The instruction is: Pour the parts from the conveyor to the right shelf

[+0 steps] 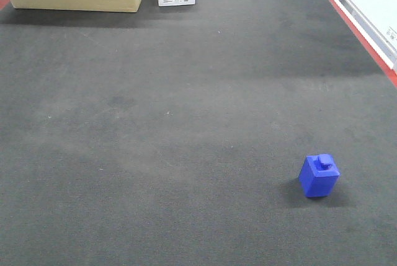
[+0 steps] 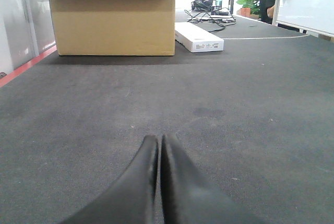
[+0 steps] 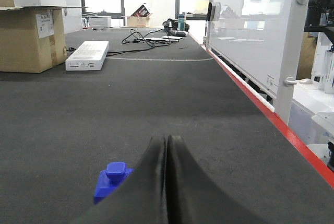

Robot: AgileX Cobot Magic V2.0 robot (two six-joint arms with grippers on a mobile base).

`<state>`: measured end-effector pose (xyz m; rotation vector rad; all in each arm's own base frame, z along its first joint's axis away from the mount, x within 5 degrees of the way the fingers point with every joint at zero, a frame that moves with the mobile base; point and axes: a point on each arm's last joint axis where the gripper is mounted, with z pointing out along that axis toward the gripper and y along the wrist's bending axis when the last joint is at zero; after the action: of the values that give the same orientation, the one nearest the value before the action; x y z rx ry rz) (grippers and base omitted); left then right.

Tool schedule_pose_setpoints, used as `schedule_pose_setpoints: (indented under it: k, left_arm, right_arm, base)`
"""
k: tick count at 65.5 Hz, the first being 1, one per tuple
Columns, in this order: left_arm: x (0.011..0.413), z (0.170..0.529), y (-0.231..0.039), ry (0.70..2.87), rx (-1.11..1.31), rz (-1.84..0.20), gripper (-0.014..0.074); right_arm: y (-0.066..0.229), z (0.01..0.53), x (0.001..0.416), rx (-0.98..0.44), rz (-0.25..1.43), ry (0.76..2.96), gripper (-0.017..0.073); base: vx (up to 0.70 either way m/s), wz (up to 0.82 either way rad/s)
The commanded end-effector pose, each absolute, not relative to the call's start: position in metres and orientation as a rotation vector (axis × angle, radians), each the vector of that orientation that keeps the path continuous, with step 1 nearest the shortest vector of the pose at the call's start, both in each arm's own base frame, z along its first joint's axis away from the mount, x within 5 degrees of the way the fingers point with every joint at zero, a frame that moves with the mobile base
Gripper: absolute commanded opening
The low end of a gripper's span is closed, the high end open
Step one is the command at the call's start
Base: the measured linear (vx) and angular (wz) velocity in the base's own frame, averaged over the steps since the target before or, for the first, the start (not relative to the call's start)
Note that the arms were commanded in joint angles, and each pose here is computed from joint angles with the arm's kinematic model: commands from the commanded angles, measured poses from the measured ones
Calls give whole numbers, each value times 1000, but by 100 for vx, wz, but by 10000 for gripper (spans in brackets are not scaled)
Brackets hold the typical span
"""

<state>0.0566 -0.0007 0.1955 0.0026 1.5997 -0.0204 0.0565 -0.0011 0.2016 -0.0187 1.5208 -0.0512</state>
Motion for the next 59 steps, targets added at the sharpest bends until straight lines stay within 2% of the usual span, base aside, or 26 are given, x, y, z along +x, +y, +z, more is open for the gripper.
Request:
schedule_pose_setpoints:
  k: [1, 59]
  left_arm:
    - [55, 210, -1, 1489, -9, -32, -6]
    - [55, 210, -1, 1489, -9, -32, -6]
  right_arm:
    - [-1, 207, 55, -23, -62, 1439, -9]
    - [-1, 207, 55, -23, -62, 1443, -9]
  base:
    - [0, 0]
    - [0, 0]
